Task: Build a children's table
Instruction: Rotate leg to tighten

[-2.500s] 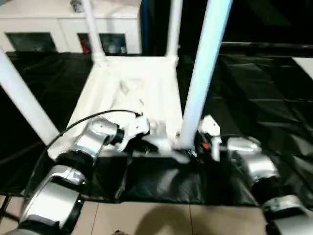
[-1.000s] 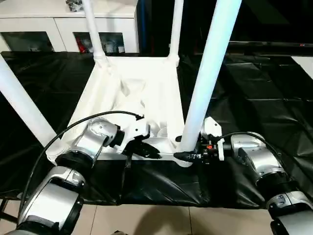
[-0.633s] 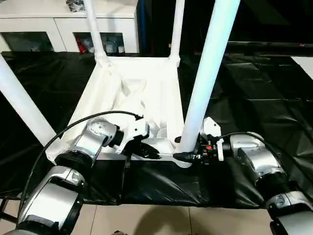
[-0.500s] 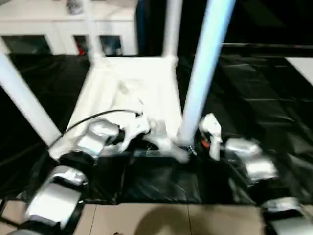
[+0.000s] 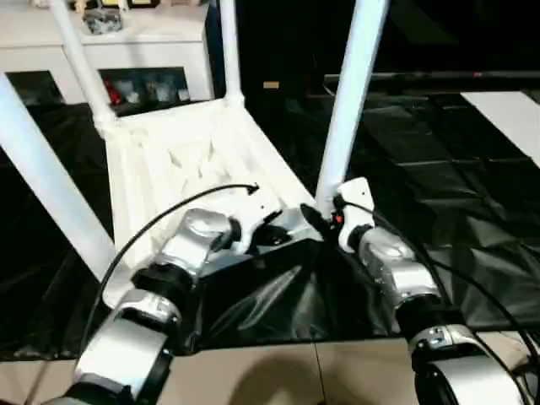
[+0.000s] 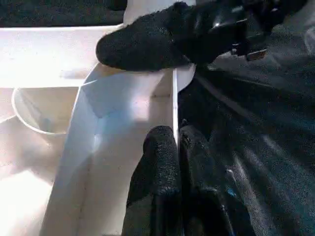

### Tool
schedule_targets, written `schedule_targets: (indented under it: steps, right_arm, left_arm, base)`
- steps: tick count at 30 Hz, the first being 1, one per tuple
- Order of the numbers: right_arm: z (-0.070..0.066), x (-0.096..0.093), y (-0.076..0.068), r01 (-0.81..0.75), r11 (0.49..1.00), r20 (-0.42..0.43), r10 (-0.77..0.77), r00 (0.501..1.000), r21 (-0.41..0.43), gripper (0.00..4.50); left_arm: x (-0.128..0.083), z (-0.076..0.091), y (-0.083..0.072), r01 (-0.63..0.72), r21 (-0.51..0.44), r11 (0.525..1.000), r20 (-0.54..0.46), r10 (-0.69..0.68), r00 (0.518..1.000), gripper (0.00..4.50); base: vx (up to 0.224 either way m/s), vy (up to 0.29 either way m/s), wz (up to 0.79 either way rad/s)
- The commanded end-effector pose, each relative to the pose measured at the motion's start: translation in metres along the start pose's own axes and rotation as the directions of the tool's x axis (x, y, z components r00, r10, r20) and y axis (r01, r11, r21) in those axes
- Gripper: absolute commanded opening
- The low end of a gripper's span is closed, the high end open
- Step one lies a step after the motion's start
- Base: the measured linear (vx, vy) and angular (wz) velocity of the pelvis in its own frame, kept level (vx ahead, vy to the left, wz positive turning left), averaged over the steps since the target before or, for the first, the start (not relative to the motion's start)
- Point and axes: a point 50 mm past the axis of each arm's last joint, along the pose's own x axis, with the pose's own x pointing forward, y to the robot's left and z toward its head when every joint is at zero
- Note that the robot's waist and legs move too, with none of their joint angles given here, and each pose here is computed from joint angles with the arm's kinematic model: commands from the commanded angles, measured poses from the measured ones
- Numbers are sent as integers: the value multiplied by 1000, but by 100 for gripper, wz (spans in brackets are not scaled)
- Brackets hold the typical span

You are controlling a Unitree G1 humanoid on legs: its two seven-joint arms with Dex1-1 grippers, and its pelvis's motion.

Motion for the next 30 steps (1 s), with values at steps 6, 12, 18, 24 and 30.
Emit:
schedule_targets:
  steps: [6,12,18,24,30]
  right_arm:
    - [-2,-13,7,-323,938,-57,318,946,-126,369]
    - [-5,-39,1,-589,793,-128,575,808,-152,369]
    - [-3,-45,-4,-666,729,-177,643,745,-157,317]
    - [1,-47,1,-732,668,-184,709,680,-131,277]
    - [-1,-48,5,-765,634,-191,741,644,-115,265]
  left_arm:
    - [1,1,-15,186,55,981,34,-188,982,0]
    - [-15,-4,-12,303,96,948,0,-305,952,0]
    - [-27,-11,-7,364,115,924,-66,-359,931,0]
    - [-33,-15,-6,412,120,903,-100,-402,910,0]
    - [-38,-16,-3,423,121,898,-110,-412,905,0]
  base:
    - [0,0,0]
    - [0,0,0]
    - [0,0,0]
    - [0,0,0]
    - [0,0,0]
